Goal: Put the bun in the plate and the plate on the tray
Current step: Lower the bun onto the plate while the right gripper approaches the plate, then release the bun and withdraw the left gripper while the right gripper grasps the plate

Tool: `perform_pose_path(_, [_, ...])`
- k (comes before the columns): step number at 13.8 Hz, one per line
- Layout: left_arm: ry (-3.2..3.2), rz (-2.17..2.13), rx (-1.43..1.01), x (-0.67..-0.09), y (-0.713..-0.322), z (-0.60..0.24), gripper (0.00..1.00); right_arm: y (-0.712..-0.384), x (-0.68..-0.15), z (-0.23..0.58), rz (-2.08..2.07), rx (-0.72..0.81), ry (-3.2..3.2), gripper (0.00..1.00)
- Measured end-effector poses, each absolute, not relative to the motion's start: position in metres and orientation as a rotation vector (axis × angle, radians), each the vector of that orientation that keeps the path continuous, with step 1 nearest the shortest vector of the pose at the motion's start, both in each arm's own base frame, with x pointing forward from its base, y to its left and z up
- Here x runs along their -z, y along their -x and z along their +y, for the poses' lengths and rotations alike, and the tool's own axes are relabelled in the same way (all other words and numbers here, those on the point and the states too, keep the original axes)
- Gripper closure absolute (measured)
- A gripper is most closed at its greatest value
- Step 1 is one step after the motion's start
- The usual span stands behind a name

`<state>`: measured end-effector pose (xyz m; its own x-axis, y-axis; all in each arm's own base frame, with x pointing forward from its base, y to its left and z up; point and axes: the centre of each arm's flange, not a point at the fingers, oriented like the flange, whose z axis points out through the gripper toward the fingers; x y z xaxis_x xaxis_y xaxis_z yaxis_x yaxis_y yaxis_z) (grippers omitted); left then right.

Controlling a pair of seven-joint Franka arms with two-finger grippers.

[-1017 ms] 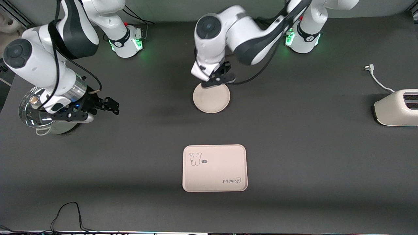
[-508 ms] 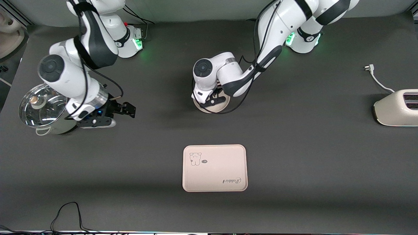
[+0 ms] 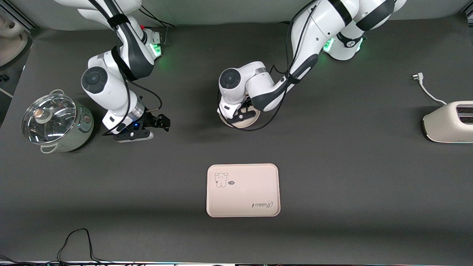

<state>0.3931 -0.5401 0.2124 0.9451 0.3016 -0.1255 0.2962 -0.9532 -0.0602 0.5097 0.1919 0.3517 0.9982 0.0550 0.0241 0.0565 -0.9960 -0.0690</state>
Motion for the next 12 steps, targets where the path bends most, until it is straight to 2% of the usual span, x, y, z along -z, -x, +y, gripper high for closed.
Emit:
perform_pose_path(3, [3.009, -0.512, -0.156, -0.249, -0.417, -0.521, 0.00, -0.493, -0.345, 0.223, -0.066, 0.011, 3.073, 0.00])
perform_pose_path(6, [2.982, -0.498, -0.081, -0.317, -0.468, -0.468, 0.00, -0.475, -0.324, 0.253, -0.078, 0.036, 3.064, 0.00])
perform_pose_path(9, [2.968, -0.374, -0.125, -0.385, -0.526, -0.370, 0.00, -0.444, -0.282, 0.303, -0.040, 0.021, 3.063, 0.00])
perform_pose_path(12, [3.005, -0.300, -0.153, -0.445, -0.575, -0.245, 0.00, -0.428, -0.247, 0.330, -0.014, 0.014, 3.055, 0.00])
